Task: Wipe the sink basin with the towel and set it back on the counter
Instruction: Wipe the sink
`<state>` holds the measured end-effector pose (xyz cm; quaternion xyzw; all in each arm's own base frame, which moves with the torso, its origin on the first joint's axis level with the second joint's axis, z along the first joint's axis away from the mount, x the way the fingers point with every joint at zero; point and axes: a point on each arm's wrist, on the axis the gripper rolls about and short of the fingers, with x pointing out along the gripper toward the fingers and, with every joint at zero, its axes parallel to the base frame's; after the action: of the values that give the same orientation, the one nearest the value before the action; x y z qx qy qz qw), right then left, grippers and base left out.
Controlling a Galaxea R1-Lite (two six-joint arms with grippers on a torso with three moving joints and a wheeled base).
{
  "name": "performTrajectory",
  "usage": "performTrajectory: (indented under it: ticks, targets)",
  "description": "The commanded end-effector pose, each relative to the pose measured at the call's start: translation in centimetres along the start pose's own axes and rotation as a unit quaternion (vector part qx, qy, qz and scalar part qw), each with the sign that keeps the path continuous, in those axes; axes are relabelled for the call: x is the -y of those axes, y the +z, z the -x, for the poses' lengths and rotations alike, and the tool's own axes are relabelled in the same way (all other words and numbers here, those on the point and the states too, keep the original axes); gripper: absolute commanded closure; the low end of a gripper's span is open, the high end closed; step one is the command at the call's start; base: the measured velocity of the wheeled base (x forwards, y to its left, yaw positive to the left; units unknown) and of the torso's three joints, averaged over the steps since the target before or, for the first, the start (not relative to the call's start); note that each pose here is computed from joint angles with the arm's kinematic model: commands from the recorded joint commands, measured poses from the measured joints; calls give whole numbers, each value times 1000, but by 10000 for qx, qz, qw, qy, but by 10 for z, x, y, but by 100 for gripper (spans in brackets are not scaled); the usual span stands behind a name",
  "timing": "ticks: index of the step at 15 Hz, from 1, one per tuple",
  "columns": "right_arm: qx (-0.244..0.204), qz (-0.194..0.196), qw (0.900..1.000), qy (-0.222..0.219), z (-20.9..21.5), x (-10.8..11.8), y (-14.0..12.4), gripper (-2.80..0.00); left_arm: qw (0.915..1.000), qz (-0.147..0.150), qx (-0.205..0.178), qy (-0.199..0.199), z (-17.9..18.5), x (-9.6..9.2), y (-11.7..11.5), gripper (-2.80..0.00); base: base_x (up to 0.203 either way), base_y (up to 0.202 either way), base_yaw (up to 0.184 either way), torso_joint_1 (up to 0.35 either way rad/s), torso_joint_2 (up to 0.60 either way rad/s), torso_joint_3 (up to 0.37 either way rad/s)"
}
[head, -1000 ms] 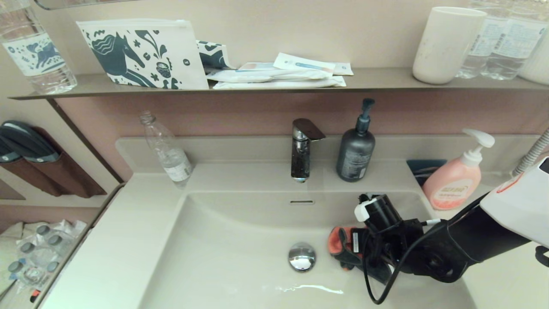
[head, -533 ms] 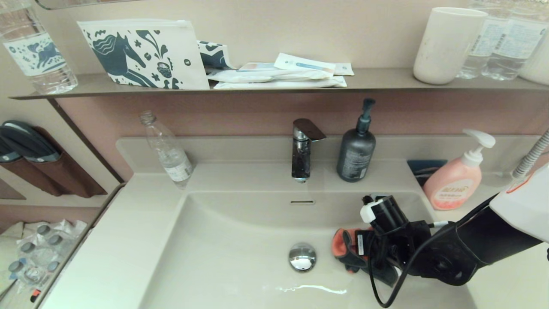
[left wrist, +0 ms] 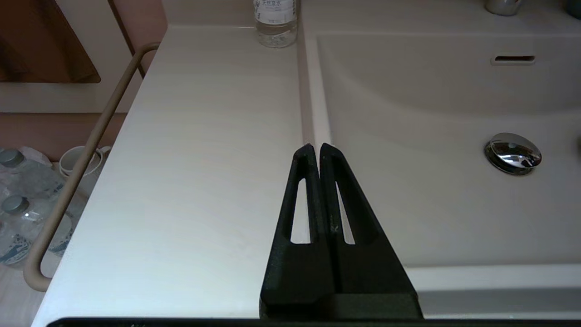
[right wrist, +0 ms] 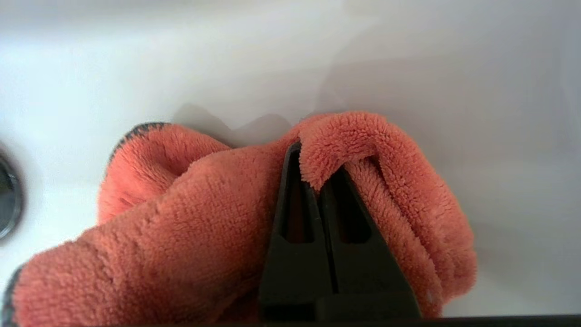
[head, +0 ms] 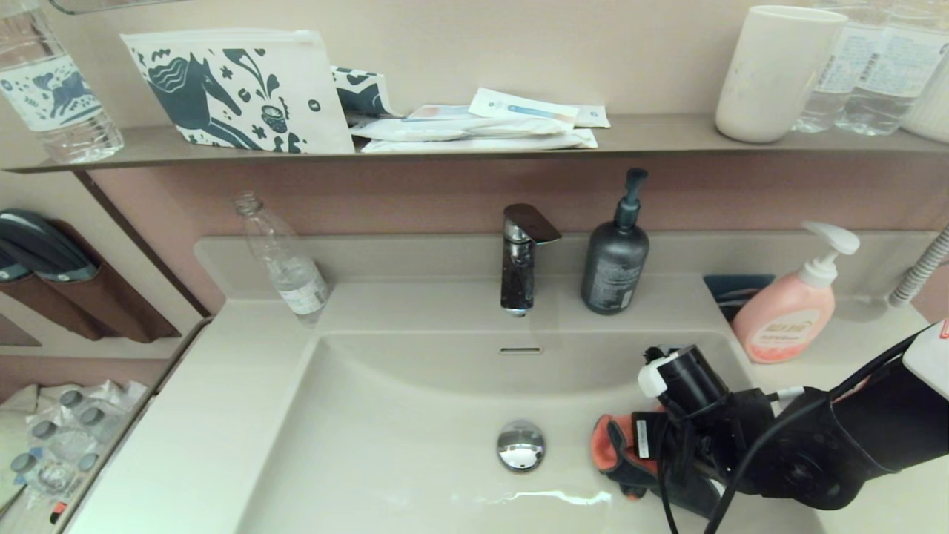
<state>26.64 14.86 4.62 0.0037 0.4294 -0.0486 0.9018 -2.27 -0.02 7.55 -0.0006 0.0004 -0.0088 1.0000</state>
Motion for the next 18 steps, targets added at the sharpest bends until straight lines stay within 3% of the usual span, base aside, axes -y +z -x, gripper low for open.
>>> performTrajectory:
  ticks: [1, 6, 12, 18]
  targets:
    - [750, -222, 9950, 629, 23, -18, 18, 0, 10000, 1, -3, -4, 0, 0, 0, 0, 0, 0, 0, 0, 0, 0]
    - [1382, -408, 9828, 1158, 49, -28, 30, 0, 10000, 1, -3, -4, 0, 0, 0, 0, 0, 0, 0, 0, 0, 0]
    - [1467, -639, 9792, 1247, 47, -33, 40, 0, 10000, 1, -3, -2, 0, 0, 0, 0, 0, 0, 0, 0, 0, 0]
    - [1206, -903, 9778, 1456, 5, -68, 47, 0, 10000, 1, -3, 4, 0, 0, 0, 0, 0, 0, 0, 0, 0, 0]
